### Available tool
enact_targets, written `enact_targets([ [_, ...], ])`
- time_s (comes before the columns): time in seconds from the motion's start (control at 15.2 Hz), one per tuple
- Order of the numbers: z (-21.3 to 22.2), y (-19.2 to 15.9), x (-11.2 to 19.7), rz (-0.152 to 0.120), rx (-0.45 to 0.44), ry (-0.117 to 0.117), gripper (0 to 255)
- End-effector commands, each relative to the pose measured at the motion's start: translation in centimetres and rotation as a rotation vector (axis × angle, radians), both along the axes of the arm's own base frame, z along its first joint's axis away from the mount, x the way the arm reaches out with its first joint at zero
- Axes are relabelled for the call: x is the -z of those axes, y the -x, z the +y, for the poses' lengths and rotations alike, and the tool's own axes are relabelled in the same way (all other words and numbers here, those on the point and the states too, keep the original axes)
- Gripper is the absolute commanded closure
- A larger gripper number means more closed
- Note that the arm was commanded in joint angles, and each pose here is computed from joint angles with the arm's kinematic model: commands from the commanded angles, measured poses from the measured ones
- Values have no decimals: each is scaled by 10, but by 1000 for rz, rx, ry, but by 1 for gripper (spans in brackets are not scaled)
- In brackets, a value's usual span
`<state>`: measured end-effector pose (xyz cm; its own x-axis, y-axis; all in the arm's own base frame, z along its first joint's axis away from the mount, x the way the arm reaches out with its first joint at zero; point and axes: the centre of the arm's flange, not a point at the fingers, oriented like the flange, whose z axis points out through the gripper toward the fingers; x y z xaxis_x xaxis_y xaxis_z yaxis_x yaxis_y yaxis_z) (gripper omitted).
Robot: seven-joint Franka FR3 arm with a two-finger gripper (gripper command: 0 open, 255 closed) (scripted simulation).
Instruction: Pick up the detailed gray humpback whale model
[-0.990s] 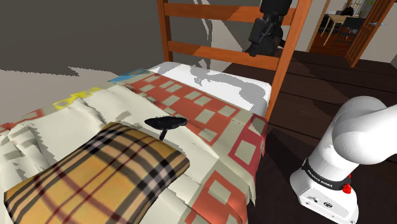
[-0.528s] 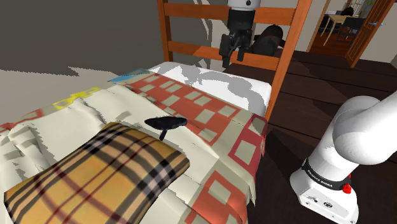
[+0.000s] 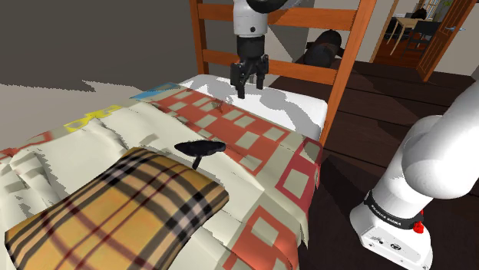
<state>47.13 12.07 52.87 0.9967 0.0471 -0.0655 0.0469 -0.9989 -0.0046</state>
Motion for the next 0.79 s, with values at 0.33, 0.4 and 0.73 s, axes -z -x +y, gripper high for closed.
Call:
enact_targets([
  [0.33, 51, -73, 57, 84, -20, 1, 0],
  [0.4, 58, -82, 66, 96, -23, 1, 0],
  [0.73, 94, -128, 110, 155, -37, 3, 0],
])
